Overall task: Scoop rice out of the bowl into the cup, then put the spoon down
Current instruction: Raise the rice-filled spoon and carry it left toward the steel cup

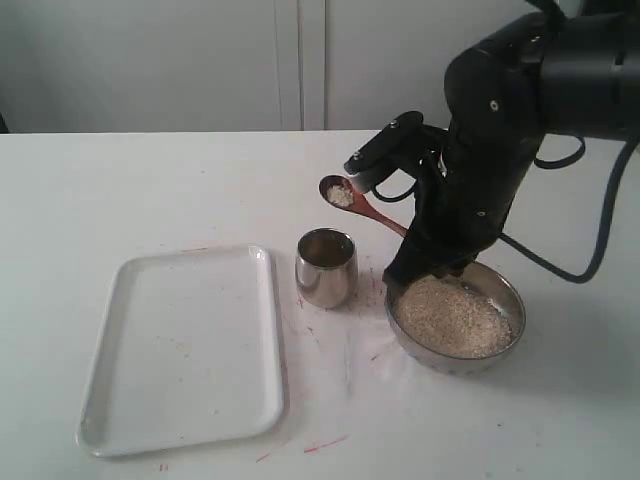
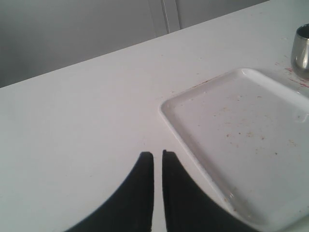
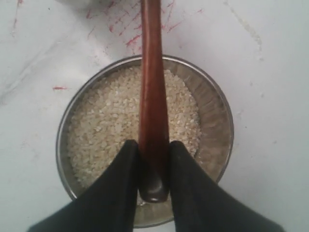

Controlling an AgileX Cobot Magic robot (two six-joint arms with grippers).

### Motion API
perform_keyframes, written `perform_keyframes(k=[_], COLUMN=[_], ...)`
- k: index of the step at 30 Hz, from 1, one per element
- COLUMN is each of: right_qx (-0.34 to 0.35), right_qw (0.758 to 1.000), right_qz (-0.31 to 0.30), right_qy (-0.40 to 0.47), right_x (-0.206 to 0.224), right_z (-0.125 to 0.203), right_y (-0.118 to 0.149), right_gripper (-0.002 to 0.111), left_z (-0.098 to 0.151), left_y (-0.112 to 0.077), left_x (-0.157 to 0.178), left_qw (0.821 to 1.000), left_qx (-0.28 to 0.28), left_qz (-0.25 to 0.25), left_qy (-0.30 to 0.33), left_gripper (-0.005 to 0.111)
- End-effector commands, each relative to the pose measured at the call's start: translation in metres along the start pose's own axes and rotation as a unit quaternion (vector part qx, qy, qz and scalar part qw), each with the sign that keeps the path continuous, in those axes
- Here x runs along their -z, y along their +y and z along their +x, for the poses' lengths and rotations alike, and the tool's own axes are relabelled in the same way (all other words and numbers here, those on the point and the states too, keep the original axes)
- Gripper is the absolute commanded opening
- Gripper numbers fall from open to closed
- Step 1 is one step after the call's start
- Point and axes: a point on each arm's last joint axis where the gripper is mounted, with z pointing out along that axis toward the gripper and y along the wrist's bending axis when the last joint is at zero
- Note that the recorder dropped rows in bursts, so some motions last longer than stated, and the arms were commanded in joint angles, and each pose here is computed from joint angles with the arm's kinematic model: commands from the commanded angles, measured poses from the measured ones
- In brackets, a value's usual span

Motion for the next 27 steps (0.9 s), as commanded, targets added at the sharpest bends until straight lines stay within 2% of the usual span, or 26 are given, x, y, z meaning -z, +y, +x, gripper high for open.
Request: perform_keyframes(k=[1,9,17,27], right_qx=[0.031,0.112,0.126,0.160], right_qw=[0.999,0.990,0.986,0.979], right_qz=[0.036,0.091,0.095,0.121], right_qy=[0.001,0.006,0.045,0.041], right_x=[0.001,0.002,-0.012,-0.010], right_z=[-0.002,-0.009,-0.008,-0.012], right_y=[-0.004,0.007,0.009,0.014], right_gripper=[0.000,0.000,0.000,0.000], left_z=[-0.002,-0.002,-0.002,-0.002], left_y=[0.000,0.000,0.000,0.000], left_x=[0.000,0.000,0.000,0.000], left_qw=[1.000,1.000,1.000,1.000], left_qx=[0.000,0.000,0.000,0.000], left_qz=[-0.001,-0.001,-0.001,-0.001], left_qy=[-0.001,-0.001,-0.001,-0.001], left_gripper=[0.014,0.014,0.014,0.014])
